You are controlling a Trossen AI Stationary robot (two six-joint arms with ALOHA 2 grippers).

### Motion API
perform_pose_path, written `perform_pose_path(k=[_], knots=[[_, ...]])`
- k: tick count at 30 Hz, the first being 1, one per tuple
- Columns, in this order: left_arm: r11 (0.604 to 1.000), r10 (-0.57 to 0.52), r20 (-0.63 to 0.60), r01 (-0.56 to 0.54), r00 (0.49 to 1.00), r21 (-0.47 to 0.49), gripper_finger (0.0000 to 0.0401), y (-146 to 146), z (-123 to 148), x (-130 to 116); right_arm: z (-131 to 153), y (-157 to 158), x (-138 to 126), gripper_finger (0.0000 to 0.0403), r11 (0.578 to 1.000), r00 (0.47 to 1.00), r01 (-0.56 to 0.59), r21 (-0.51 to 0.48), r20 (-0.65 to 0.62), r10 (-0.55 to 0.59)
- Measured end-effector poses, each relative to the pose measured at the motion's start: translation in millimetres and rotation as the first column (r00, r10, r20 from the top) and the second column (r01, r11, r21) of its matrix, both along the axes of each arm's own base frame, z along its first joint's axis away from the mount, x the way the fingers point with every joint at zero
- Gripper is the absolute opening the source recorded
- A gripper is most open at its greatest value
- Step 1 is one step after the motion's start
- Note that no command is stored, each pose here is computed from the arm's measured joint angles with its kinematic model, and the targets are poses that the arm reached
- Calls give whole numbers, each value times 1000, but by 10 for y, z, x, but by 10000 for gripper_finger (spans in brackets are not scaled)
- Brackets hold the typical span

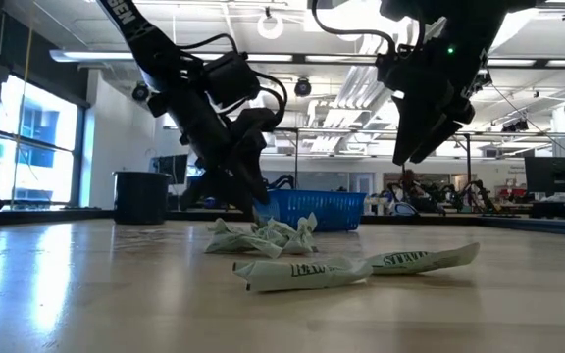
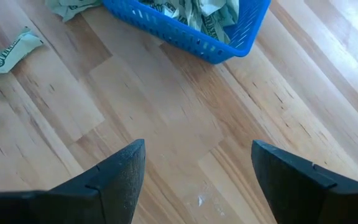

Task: Pick and place Stevia / Truvia into bins
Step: Put the green stevia packet into the blue bin

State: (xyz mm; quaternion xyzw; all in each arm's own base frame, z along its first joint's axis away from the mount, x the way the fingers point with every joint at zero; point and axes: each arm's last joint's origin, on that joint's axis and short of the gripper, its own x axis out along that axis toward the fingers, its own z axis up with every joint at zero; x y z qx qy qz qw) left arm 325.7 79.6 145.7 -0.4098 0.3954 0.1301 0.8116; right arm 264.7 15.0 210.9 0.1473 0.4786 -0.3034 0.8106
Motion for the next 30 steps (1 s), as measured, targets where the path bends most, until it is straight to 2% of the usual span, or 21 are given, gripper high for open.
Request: perform_pose_path(k=[10, 15, 16, 20, 25, 28, 30], knots=[[997, -45, -41, 42, 998, -69, 110, -16, -171, 38, 0, 2, 0, 282, 1000, 1000, -2, 2, -1, 2], [997, -62, -13, 62, 998, -41, 34, 2, -109, 100, -1, 2, -3, 282, 1000, 1000, -2, 2, -4, 2], [997, -65, -3, 65, 998, -33, 23, 8, -81, 123, -1, 0, -3, 282, 1000, 1000, -1, 1, -5, 1], [997, -74, 47, 72, 996, 33, 26, 37, 122, 196, -2, -1, -9, 282, 1000, 1000, 0, -3, -11, 0], [982, -133, 14, 129, 991, 140, 22, 52, 456, 200, -8, -4, -26, 282, 1000, 1000, 2, -12, -29, -2], [955, -198, -49, 204, 979, 217, 22, 54, 548, 169, -12, -10, -44, 282, 1000, 999, 1, -28, -49, -2], [913, -295, -132, 320, 946, 255, 27, 42, 484, 115, -14, -12, -51, 282, 999, 998, -16, -38, -65, 13]])
